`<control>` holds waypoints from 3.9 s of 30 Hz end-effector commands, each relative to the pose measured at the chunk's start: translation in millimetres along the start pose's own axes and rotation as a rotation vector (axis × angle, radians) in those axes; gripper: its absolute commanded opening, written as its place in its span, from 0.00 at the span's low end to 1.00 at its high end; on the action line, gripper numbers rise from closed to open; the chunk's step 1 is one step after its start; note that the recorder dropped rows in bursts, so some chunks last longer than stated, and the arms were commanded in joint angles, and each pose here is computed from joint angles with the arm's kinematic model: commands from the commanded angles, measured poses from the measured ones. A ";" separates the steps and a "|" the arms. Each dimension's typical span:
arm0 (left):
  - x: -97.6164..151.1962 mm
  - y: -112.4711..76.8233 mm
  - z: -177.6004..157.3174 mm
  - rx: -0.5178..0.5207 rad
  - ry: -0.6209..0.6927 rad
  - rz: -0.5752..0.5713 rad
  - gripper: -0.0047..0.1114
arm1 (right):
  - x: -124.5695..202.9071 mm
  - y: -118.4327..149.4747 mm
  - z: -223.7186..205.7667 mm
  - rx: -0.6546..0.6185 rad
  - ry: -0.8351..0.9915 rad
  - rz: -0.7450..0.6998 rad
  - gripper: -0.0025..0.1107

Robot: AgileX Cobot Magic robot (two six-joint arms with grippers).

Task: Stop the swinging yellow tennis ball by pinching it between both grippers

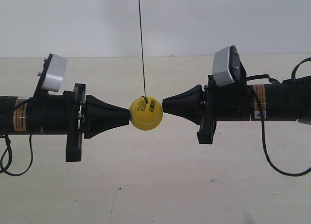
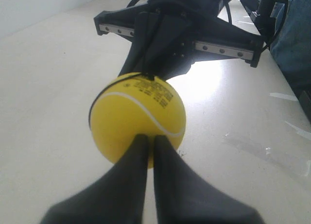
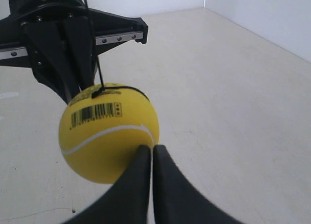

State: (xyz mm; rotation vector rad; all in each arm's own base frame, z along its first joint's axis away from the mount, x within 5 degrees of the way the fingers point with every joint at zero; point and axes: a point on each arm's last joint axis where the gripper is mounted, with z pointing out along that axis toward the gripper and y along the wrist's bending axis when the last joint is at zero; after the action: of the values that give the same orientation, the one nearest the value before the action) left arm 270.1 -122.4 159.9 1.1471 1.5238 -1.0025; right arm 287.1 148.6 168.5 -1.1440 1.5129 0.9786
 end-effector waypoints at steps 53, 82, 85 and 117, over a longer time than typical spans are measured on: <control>-120.5 -35.9 -61.2 -0.323 -0.105 0.216 0.08 | -95.9 16.8 -47.2 0.335 0.030 -0.275 0.02; -191.2 -279.9 -241.1 -1.402 -0.660 0.537 0.08 | -223.8 174.6 -207.4 1.064 -0.332 -0.563 0.02; -181.2 -293.0 -243.9 -1.406 -0.702 0.560 0.08 | -222.7 190.1 -223.0 1.139 -0.369 -0.532 0.02; -136.6 -247.9 -220.8 -1.314 -0.693 0.217 0.08 | -141.9 262.8 -261.1 1.287 -0.562 -0.482 0.02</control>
State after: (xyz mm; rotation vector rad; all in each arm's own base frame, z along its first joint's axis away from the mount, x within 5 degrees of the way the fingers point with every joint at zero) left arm -1.4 6.1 358.3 -0.0047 1.0556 -0.0443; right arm -13.5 -9.3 376.4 -0.2094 0.9633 -0.1159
